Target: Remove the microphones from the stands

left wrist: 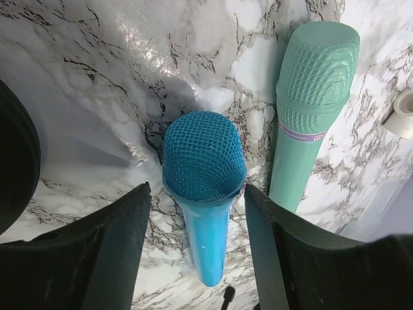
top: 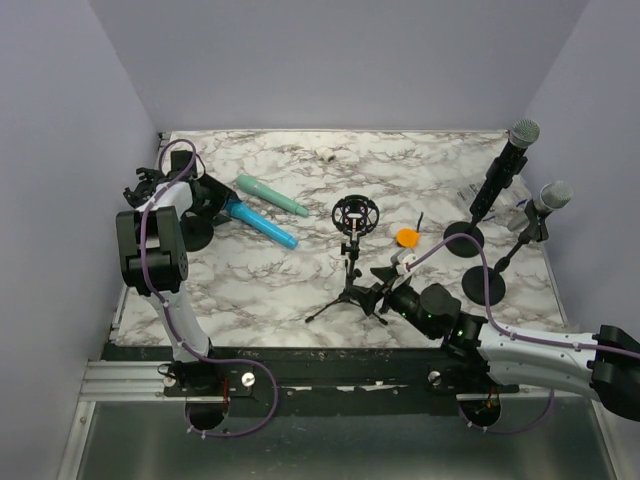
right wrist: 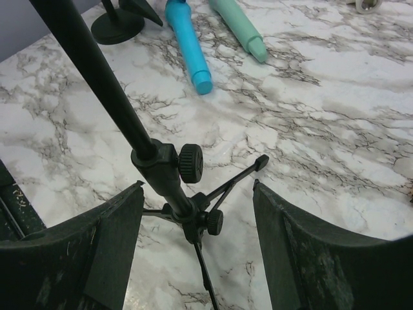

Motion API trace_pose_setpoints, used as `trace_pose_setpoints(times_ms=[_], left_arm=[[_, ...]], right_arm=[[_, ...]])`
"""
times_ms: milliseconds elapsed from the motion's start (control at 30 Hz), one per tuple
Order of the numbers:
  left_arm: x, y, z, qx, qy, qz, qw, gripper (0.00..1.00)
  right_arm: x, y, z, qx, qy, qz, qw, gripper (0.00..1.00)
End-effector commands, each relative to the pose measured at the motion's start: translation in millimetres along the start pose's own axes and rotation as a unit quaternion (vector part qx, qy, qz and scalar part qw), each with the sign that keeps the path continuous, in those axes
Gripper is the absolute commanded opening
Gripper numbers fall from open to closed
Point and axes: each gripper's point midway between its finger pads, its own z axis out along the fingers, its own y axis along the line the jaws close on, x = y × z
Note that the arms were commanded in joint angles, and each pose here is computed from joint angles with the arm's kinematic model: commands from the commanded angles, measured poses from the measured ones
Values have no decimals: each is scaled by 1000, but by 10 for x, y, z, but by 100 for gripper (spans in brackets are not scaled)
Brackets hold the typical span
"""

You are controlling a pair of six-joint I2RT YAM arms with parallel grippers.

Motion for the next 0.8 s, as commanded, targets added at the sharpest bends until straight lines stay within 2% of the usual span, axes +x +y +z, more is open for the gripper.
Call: trace_pose_setpoints(times_ms=[0,233,467,767], left_arm=[[-58,-63,-1,17,7,-4,1000,60],[-19,-196,-117,42,16,-4,999,63],[51,-430,-414,83,7,16,996,79],[505,-891,-848,163,23,71,984,83]], right_arm=[[-104,15,-9,-3,-19,0,1000,71],[-93,-1,-5,2,-18,-3,1000,71],[-80,-9,4,4,-17,-5,1000,71],[-43,-51,2,16,-14,3,1000,71]])
